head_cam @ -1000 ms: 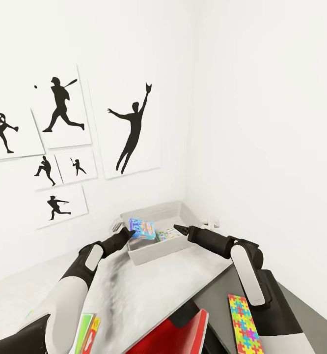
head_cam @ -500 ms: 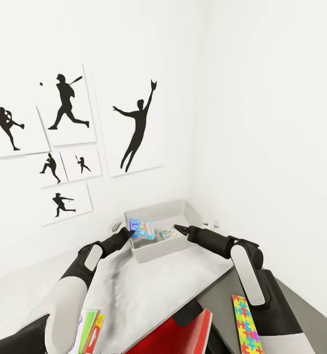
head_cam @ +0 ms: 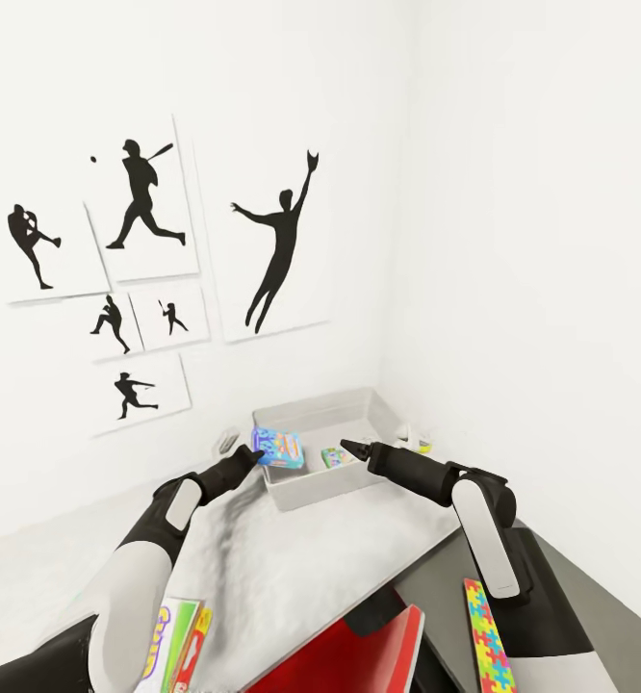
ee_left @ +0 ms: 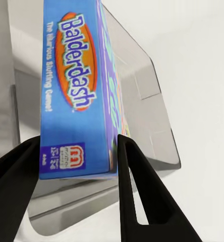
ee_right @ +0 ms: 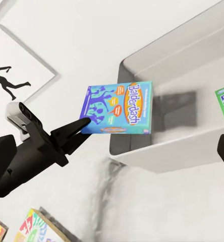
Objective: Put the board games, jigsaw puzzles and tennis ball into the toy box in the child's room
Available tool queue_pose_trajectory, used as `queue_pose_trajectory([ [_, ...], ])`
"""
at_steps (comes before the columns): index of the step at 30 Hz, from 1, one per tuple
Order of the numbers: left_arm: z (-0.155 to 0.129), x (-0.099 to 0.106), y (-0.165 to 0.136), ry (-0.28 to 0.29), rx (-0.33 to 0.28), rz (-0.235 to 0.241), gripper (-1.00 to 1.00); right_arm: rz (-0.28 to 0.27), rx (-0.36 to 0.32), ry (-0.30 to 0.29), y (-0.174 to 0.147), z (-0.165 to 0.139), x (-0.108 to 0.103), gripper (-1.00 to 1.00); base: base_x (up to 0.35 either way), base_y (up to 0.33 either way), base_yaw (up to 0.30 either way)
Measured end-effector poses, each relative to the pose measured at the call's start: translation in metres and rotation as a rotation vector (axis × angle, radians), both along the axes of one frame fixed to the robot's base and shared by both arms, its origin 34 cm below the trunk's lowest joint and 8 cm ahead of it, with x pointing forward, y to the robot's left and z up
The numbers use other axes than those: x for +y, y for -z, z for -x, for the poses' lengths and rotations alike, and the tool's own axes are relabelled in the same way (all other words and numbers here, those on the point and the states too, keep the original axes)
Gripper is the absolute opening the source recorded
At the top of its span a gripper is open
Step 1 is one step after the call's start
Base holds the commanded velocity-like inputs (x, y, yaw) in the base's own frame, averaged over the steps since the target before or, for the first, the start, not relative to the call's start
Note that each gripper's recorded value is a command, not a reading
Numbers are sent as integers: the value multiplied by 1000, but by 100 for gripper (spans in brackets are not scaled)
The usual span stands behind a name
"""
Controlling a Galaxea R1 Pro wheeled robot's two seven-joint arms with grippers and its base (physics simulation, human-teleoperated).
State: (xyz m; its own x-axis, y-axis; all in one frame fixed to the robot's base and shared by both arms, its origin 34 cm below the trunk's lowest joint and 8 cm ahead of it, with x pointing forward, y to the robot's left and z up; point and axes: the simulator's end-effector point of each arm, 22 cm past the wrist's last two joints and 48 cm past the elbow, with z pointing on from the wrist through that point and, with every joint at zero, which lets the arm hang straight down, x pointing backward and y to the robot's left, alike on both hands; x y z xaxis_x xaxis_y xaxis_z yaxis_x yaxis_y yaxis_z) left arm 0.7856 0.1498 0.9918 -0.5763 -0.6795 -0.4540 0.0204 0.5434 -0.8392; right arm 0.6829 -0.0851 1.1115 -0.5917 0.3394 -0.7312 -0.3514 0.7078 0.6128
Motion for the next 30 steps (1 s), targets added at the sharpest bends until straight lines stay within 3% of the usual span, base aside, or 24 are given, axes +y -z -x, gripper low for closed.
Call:
queue_pose_trajectory([
  [30,0,-10,-2,14,-7,-2,-100,-1,0,-1,0,0,0,100,0,0,-25],
])
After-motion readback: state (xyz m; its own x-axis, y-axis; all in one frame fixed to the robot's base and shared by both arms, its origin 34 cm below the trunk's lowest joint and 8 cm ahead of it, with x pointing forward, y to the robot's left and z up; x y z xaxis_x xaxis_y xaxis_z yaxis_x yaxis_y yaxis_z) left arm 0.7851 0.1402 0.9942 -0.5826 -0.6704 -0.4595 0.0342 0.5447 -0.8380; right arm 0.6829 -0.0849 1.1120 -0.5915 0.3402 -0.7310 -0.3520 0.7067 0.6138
